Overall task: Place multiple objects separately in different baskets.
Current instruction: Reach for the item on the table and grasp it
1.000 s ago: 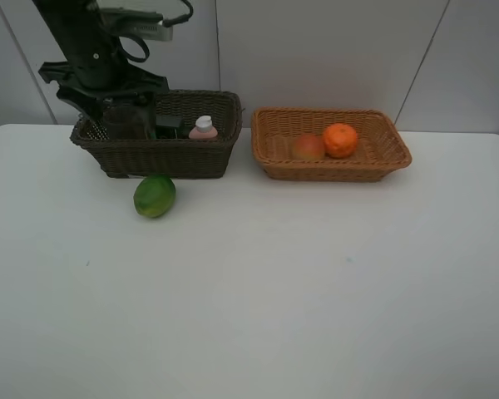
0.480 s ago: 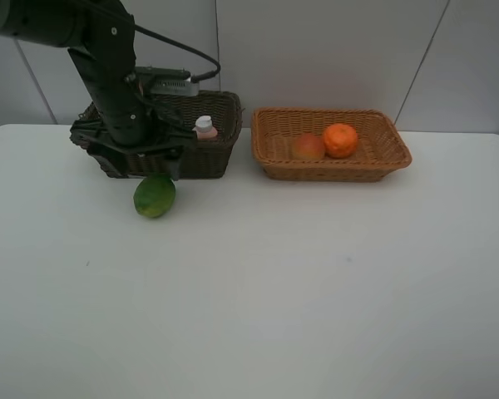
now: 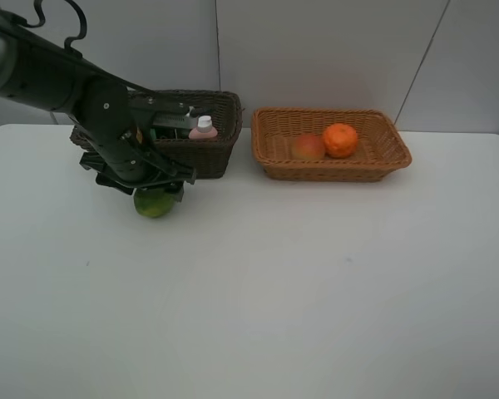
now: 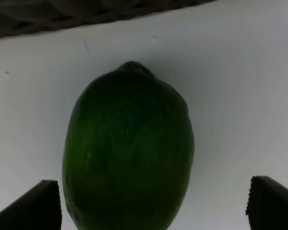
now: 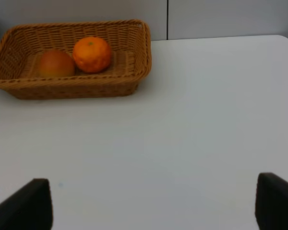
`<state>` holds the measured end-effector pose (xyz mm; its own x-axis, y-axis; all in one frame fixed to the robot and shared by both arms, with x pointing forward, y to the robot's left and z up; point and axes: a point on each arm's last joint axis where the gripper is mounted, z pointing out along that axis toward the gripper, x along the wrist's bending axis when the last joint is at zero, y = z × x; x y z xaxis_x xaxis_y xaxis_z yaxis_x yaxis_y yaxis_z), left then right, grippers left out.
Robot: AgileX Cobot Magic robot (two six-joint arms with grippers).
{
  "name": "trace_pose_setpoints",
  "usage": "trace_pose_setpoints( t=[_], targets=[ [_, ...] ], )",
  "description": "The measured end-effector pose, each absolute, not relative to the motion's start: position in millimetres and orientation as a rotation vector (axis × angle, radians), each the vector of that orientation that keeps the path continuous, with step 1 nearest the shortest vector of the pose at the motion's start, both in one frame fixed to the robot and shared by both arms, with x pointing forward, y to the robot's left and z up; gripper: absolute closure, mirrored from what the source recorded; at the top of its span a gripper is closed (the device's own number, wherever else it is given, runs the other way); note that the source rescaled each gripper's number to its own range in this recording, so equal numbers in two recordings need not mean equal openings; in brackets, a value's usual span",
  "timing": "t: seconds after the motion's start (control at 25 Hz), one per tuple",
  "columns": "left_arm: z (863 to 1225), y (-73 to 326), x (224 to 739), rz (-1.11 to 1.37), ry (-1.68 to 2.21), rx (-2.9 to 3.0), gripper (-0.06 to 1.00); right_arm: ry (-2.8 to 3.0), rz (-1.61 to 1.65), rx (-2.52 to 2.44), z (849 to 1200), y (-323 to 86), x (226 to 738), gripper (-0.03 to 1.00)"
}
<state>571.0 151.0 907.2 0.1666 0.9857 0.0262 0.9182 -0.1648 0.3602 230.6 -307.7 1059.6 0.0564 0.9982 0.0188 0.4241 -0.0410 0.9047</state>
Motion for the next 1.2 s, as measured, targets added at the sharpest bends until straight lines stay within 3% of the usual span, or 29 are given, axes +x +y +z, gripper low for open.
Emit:
trace_pose_setpoints(
  t=[0.4, 1.2],
  targets=[
    [908, 160, 581, 0.407, 1.823, 2.112, -0.05, 1.469, 0.953, 1.573, 1060, -308, 231, 0.19],
    [856, 158, 588, 0.363, 1.811, 2.165, -0.03, 1.469, 0.953, 1.573, 1060, -308, 231, 0.19]
  ],
)
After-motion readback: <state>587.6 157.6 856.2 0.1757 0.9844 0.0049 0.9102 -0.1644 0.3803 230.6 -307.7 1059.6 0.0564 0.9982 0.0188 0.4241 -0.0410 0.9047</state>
